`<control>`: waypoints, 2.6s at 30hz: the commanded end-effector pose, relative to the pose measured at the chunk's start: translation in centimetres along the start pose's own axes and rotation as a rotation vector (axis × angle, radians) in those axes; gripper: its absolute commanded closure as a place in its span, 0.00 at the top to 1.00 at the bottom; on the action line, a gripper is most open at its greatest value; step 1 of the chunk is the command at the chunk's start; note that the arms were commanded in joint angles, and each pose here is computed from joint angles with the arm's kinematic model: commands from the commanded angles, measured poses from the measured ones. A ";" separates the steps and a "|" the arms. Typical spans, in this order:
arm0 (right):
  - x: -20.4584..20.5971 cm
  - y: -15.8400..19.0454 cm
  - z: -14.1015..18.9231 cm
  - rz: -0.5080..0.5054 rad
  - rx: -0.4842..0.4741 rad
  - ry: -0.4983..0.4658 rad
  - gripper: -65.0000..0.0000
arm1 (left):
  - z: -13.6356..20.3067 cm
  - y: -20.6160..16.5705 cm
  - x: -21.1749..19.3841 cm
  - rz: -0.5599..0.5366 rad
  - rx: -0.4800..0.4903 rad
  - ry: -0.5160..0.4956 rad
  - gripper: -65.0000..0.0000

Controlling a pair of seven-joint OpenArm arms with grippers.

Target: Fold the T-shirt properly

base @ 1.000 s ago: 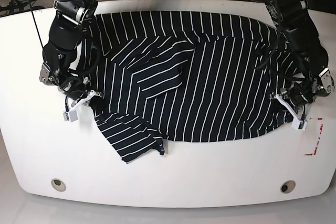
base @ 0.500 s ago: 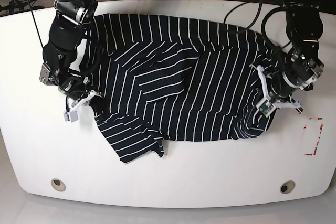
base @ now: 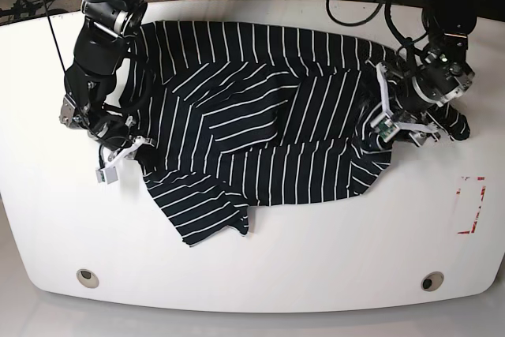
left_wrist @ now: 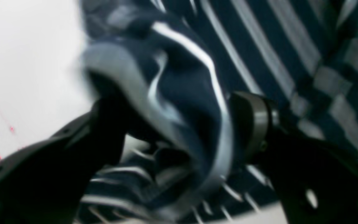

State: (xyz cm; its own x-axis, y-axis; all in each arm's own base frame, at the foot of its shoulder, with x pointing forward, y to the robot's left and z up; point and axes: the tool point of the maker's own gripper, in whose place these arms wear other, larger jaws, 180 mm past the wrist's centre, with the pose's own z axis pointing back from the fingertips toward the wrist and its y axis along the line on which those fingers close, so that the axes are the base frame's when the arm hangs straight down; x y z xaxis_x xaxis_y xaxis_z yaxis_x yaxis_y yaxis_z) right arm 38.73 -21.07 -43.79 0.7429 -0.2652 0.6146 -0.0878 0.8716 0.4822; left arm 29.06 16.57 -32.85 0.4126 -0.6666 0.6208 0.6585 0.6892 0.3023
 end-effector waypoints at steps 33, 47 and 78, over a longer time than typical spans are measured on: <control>-2.0 -1.2 0.3 0.022 -0.057 0.113 0.05 | -1.6 10.0 -0.9 0.560 -0.007 -0.105 0.66; -2.0 -1.2 0.3 0.022 -0.057 0.113 0.05 | -5.9 5.0 -0.7 0.555 -0.173 -0.058 0.66; -1.9 -1.2 0.3 0.022 -0.057 0.110 0.05 | -3.0 6.8 3.0 0.302 -0.082 -0.084 0.01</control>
State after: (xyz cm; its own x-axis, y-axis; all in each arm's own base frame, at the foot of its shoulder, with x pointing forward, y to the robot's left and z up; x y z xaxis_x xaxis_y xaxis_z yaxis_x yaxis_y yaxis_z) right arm 38.73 -20.92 -43.83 0.7433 -0.2666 0.6135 -0.0880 0.8702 0.4848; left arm 35.52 17.13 -33.42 0.6014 -0.3662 0.7101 0.5637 0.8243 -0.0523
